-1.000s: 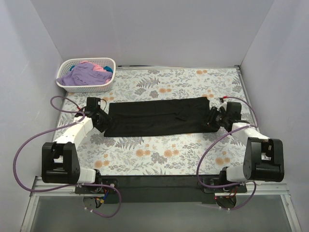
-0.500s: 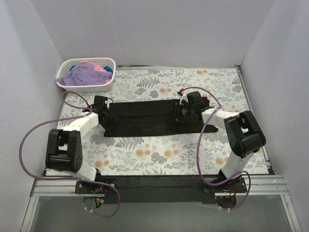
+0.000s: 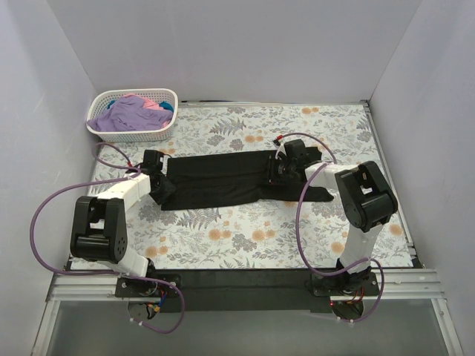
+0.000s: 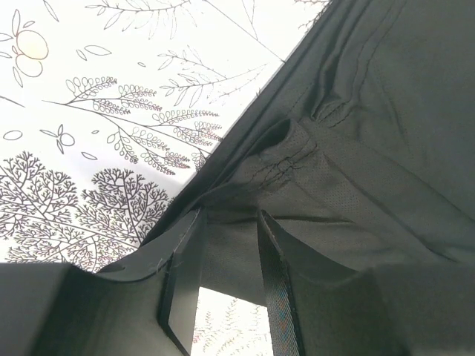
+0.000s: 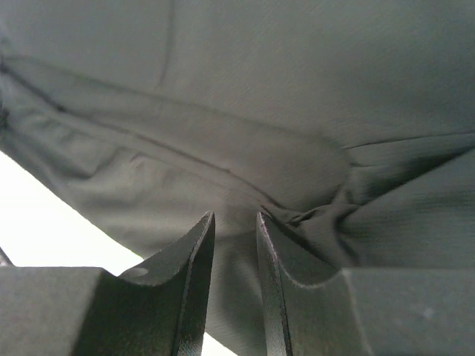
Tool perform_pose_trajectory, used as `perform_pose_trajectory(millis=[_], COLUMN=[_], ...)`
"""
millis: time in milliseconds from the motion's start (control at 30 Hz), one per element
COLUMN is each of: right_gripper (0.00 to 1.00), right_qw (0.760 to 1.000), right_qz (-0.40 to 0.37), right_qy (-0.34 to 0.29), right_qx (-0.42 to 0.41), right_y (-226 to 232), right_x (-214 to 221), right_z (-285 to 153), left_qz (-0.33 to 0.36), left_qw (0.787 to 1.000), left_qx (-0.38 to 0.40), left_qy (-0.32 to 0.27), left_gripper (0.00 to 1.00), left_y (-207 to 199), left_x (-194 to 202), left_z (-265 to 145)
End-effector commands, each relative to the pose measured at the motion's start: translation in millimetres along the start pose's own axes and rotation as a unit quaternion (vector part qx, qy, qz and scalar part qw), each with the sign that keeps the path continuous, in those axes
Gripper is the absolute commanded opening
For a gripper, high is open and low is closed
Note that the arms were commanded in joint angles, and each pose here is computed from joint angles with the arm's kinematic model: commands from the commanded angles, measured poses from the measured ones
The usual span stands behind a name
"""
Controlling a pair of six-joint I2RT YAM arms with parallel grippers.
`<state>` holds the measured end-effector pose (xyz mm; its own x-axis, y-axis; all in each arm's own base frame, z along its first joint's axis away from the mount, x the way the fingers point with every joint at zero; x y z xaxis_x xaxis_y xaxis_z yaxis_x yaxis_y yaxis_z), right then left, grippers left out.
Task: Fold and stack the t-shirts
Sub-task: Fold the tshirt
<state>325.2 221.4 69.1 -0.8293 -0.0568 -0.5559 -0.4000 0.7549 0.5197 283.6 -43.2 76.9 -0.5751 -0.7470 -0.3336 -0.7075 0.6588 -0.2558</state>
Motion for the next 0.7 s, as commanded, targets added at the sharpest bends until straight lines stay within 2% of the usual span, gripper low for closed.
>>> perform_pose_trajectory(millis=[0, 167, 367, 567, 667], right_gripper=[0.36, 0.37, 0.39, 0.45, 0.45], right_qw=[0.999, 0.995, 0.993, 0.992, 0.990], right_qz=[-0.017, -0.044, 0.010, 0.065, 0.086], right_qy=[-0.043, -0.084, -0.106, -0.099, -0.094], right_qx=[0.021, 0.008, 0.043, 0.051, 0.061], right_y=[-3, 16, -11, -36, -49], right_x=[-27, -47, -41, -29, -23], right_z=[-5, -37, -70, -76, -75], left_qz=[0.002, 0.004, 0.019, 0.081, 0.094], left_qw=[1.000, 0.998, 0.998, 0.992, 0.992], left_qx=[-0.016, -0.002, 0.036, 0.092, 0.085], left_qy=[-0.024, -0.058, -0.057, -0.023, -0.006], left_gripper=[0.33, 0.37, 0.43, 0.38, 0.36], left_y=[8, 3, -4, -20, -20], left_x=[-4, -15, -14, 9, 18], left_z=[-5, -14, -22, -31, -25])
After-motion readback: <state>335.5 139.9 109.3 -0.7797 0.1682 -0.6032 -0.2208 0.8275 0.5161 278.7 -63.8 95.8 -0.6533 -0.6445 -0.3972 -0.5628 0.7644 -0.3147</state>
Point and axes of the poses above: each gripper's point midway between its finger pads, its own z axis out along the fingers, its own y axis along the line the jaws close on, x = y × z, the point moved 6 cm from there along -z, back along the fingers, and after that the axes turned 8 degrees about -z, right-handed, at the moved point
